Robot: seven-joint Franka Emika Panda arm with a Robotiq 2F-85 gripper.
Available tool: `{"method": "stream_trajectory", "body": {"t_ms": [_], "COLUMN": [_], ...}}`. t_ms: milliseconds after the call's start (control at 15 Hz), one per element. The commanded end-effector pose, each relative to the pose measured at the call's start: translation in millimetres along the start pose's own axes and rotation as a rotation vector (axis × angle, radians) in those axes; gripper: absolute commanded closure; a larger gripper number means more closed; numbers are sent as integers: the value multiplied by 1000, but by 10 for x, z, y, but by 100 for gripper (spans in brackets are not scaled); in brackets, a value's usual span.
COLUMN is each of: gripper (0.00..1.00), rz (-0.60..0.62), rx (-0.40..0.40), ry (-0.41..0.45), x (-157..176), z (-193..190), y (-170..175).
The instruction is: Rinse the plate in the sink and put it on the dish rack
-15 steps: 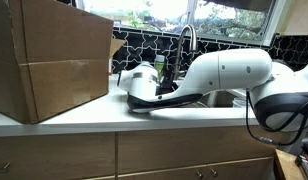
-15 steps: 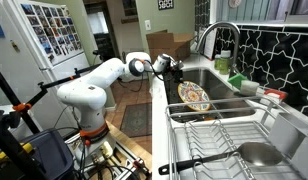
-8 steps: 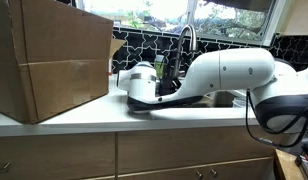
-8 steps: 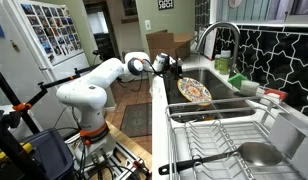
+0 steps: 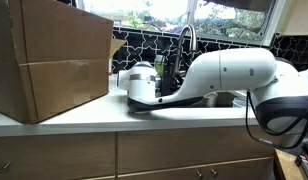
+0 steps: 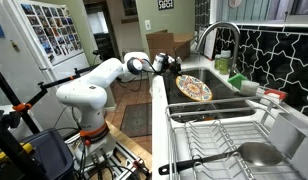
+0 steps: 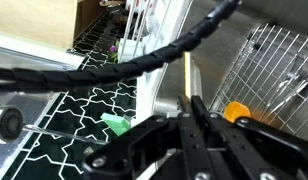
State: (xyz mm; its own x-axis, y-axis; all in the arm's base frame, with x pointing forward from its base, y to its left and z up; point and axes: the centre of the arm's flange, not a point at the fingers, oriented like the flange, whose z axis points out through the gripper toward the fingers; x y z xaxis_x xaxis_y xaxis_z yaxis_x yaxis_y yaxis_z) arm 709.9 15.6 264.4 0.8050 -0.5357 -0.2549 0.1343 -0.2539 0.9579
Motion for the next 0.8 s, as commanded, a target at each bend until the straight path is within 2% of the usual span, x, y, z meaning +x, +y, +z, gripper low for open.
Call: {"method": "stream_trajectory", "body": {"t_ms": [0,467,733], "gripper": [98,98,98], "rz": [17,28,39], "rx": [-93,-105,-89], "ry": [-70,-110,-58], "x": [56,32,48], "z": [31,70,19], "y": [-19,11,24]}}
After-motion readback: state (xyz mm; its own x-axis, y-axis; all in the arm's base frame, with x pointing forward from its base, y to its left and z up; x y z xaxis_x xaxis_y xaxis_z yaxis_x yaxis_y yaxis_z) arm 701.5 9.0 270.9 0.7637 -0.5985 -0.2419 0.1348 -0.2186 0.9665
